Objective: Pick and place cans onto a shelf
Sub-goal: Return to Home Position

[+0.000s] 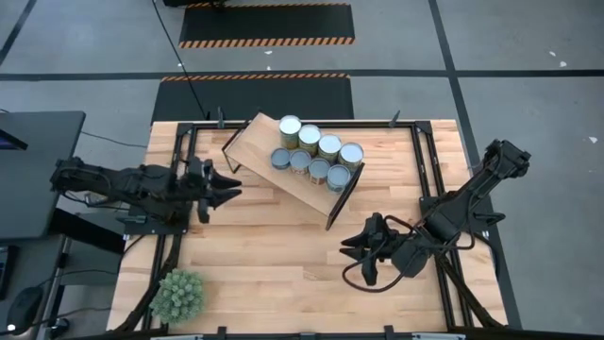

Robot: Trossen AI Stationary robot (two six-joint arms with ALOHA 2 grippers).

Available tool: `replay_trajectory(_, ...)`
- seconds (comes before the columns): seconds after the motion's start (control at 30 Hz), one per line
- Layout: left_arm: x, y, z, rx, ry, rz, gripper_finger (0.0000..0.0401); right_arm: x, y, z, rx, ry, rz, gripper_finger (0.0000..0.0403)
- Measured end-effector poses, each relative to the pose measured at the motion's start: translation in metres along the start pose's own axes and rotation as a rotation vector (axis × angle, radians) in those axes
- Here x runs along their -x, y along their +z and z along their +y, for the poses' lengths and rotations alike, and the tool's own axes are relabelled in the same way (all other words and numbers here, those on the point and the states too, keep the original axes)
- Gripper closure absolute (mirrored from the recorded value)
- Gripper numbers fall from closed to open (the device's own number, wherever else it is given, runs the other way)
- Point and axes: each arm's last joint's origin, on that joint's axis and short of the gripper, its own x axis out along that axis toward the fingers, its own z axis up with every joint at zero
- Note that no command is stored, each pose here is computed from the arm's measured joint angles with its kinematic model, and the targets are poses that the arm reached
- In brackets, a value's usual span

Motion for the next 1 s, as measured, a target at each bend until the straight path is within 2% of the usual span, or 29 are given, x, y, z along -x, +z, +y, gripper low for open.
replay_trajectory(0.3, 0.027, -0.005, 0.016, 0.066, 0.019, -0.101, 0.0260, 0.014, -0.003, -0.028, -0.056, 0.045, -0.046, 0.0392)
replay_trajectory(0.63, 0.044, -0.032, 0.037, 0.191, 0.024, -0.164, 0.0260, 0.016, -0.021, -0.059, -0.181, 0.128, -0.162, 0.0398)
replay_trajectory(1.0, 0.067, -0.037, 0.050, 0.252, 0.030, -0.263, 0.0260, 0.028, -0.032, -0.092, -0.279, 0.139, -0.283, 0.0400)
